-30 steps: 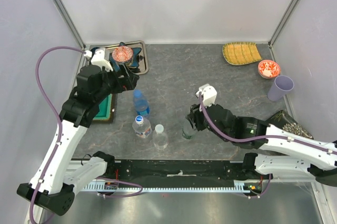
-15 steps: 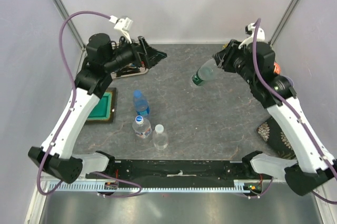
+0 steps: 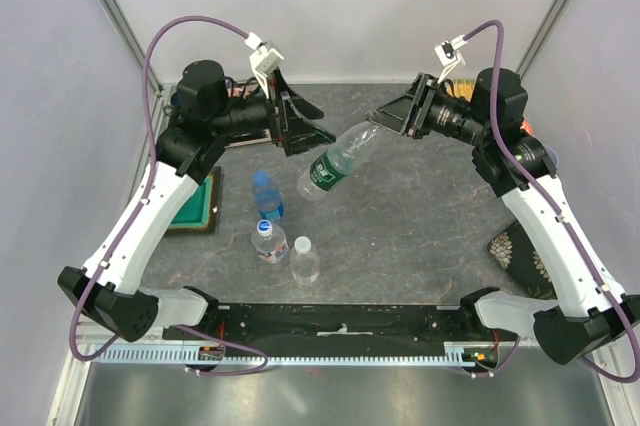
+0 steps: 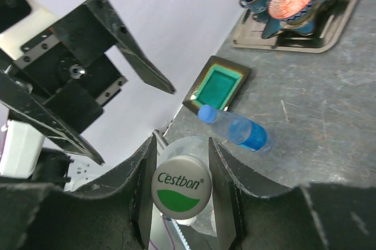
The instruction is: Unscrew the bottle caps
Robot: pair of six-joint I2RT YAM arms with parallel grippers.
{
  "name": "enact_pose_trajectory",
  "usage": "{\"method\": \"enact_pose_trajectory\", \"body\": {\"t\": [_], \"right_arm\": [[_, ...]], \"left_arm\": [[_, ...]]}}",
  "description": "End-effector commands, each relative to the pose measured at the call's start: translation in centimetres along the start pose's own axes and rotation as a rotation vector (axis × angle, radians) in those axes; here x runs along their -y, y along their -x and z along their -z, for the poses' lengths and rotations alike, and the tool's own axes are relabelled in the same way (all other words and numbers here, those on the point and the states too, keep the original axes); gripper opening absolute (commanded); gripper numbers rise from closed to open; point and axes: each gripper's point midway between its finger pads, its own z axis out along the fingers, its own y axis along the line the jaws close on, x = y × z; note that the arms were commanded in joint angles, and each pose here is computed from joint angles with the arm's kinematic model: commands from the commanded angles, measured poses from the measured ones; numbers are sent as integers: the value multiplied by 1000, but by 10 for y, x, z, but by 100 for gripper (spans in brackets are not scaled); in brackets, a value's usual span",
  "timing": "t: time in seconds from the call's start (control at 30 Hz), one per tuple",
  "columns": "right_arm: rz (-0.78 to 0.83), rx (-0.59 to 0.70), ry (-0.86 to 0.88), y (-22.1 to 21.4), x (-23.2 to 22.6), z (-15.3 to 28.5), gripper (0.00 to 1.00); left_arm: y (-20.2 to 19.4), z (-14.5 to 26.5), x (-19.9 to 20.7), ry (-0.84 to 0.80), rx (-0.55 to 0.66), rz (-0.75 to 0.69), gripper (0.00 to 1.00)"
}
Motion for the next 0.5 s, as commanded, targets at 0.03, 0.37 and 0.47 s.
{"method": "enact_pose_trajectory", "body": {"t": [0.03,0.37,0.47], "right_arm": [[79,-6,145,6,-50,12,0],[112,-34,185,4,-64,8,0],[117,-38,191,3,-66,6,0]], "left_arm": [[-12,-11,22,-126,-71,-82,100],[-27,-26,33,-232,-126,-86,100],[-34,-25,38,-258,-139,-95,100]]}}
